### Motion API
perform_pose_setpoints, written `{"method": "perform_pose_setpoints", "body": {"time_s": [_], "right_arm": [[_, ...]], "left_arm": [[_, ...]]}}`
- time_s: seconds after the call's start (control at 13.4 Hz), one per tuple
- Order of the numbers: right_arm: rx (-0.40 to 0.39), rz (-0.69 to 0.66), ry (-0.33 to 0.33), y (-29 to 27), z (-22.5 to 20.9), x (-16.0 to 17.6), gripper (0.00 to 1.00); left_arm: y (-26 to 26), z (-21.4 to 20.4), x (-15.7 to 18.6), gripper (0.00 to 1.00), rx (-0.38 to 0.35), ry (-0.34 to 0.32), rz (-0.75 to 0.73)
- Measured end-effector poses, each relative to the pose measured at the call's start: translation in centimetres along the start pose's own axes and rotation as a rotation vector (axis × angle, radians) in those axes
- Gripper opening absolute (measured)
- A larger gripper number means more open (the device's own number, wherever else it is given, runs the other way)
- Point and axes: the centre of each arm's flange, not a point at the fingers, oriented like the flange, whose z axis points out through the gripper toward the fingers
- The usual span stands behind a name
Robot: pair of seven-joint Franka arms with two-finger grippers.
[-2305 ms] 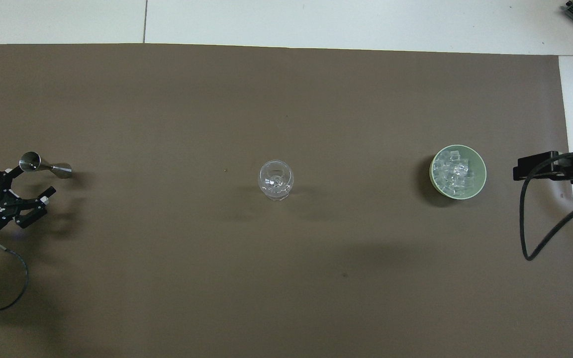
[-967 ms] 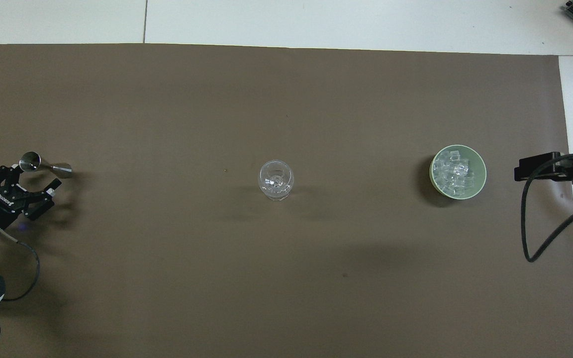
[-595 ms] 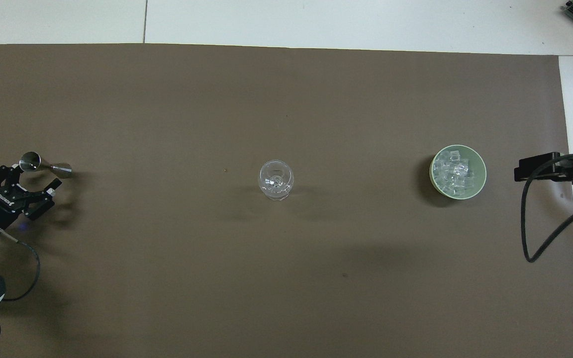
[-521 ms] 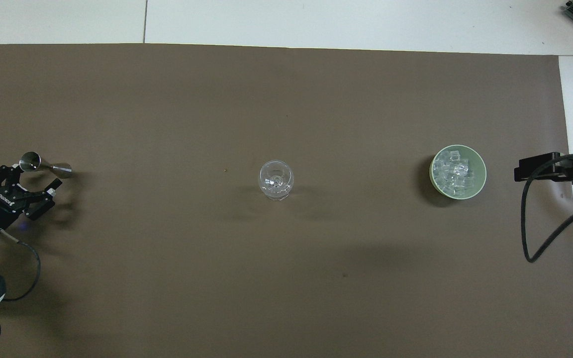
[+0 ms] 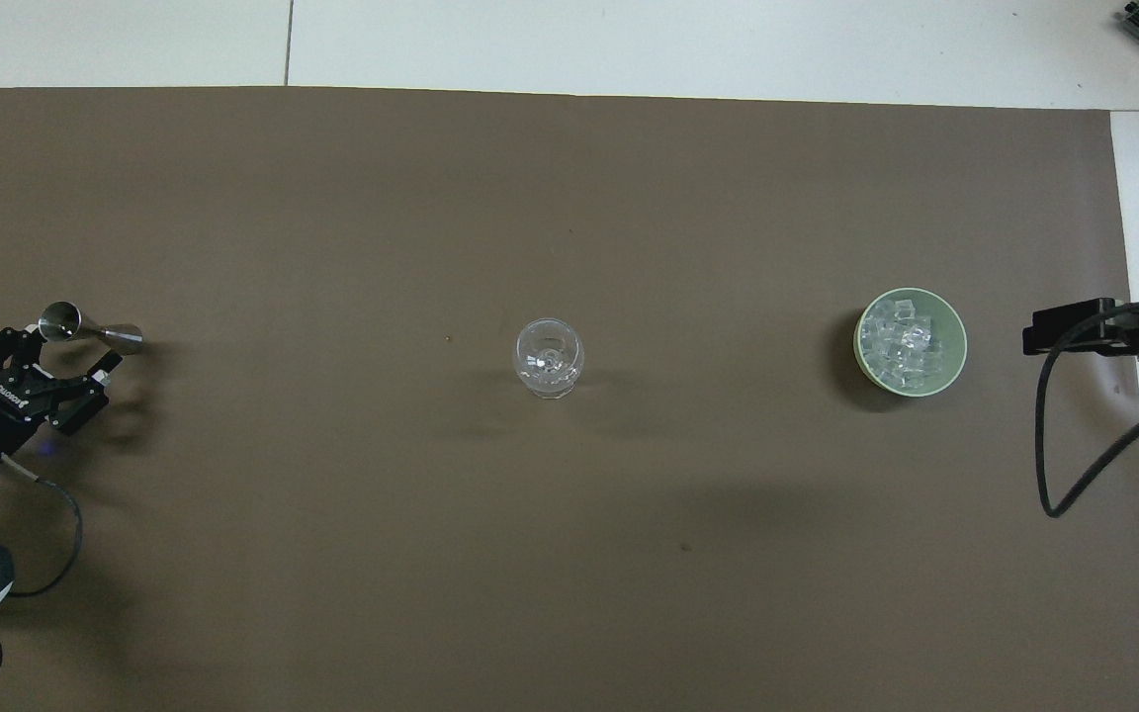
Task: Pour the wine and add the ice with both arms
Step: 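Reach the left gripper to the metal jigger, then close the left gripper around the metal jigger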
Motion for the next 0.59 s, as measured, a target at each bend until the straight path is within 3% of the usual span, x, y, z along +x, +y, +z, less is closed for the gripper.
{"method": "perform_pose_setpoints", "body": {"time_s": [0.22,0.59], "right_arm": [[0.000,0.000,-0.001,0.00,0.03,0.00,1.00],[0.000,0.000,-0.001,0.00,0.04,0.00,1.00]], "left_arm": [[-0.03,0.02,0.03,0.86,-0.001,-0.001,-0.002],[-0.06,0.07,0.02,0.69,-0.001,-0.002,0.000]]}}
